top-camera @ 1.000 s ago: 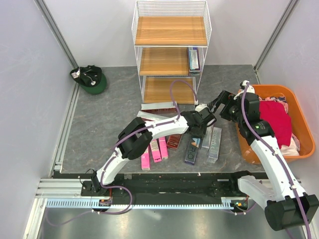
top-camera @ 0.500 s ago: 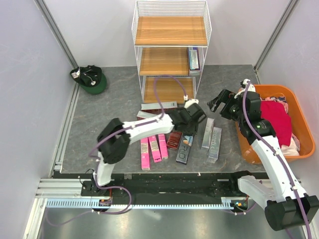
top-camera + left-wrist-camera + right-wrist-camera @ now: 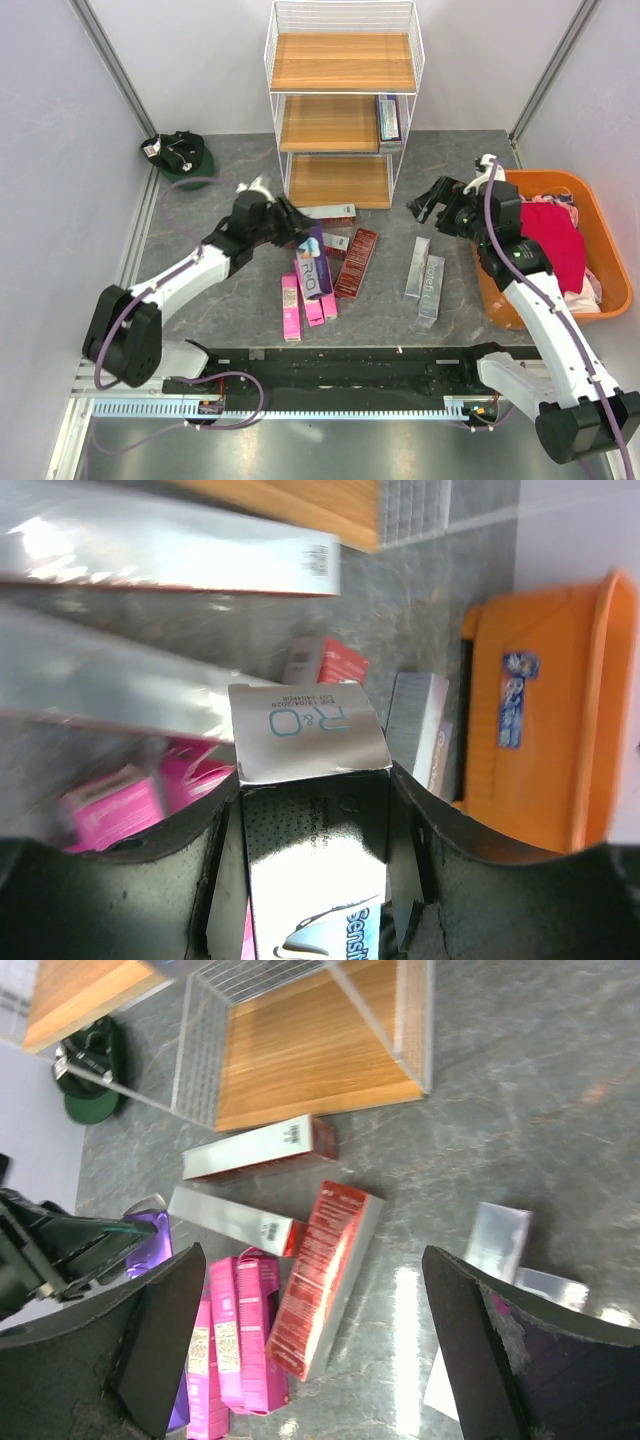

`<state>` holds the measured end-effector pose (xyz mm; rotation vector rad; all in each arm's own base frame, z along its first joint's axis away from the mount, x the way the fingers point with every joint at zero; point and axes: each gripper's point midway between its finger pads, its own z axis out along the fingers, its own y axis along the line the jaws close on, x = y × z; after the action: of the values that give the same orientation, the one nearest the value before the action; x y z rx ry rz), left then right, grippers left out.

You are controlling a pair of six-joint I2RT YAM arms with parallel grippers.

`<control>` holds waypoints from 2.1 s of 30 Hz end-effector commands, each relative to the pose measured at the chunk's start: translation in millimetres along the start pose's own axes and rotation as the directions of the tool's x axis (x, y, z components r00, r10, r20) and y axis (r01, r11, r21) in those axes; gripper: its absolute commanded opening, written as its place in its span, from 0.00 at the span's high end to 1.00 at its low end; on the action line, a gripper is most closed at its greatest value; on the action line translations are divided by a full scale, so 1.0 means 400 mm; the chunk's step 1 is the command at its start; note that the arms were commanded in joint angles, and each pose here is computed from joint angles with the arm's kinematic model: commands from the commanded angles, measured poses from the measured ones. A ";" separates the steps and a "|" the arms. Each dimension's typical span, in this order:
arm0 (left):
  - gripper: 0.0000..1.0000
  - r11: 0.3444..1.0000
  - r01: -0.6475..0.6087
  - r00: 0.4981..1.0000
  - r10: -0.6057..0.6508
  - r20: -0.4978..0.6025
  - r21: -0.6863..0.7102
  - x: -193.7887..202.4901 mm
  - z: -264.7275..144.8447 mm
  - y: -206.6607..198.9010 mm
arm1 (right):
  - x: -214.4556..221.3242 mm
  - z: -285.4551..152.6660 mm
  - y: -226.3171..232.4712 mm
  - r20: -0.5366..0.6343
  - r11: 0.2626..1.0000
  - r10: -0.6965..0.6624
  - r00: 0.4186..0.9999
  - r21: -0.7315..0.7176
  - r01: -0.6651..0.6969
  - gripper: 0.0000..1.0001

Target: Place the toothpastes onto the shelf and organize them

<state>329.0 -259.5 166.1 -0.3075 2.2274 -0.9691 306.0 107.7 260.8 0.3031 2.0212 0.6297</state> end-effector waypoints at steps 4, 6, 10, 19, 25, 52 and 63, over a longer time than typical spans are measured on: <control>0.61 0.885 0.360 0.913 -0.400 0.086 0.294 -0.100 -0.118 0.003 | 0.060 0.006 0.134 0.024 0.992 -0.088 0.996 -0.087 0.089 0.02; 0.61 0.852 0.417 0.885 -0.460 0.074 0.317 -0.108 -0.126 0.015 | 0.118 0.008 0.183 -0.004 0.985 -0.119 0.993 -0.130 0.117 0.03; 0.60 0.796 0.491 0.839 -0.541 0.054 0.354 -0.114 -0.131 0.050 | 0.212 0.011 0.256 -0.035 0.970 -0.172 0.984 -0.182 0.163 0.03; 0.59 0.762 0.527 0.811 -0.584 0.047 0.376 -0.138 -0.117 0.068 | 0.375 -0.031 0.419 -0.056 0.932 -0.259 0.964 -0.277 0.235 0.03; 0.59 0.764 0.525 0.811 -0.583 0.052 0.374 -0.141 -0.115 0.070 | 0.423 -0.030 0.465 -0.064 0.920 -0.273 0.960 -0.308 0.241 0.09; 0.57 0.770 0.496 0.822 -0.565 0.068 0.401 -0.152 -0.147 0.044 | 0.472 0.031 0.507 -0.044 0.928 -0.292 0.956 -0.254 0.272 0.65; 0.19 0.939 0.258 0.926 -0.308 0.217 0.229 -0.167 -0.205 0.057 | 0.422 0.009 0.523 -0.007 0.926 -0.270 0.963 -0.275 0.257 0.83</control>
<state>326.0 -178.4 195.7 -0.8203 1.8791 -1.3793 204.7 362.1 203.4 -0.2238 2.0412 0.6723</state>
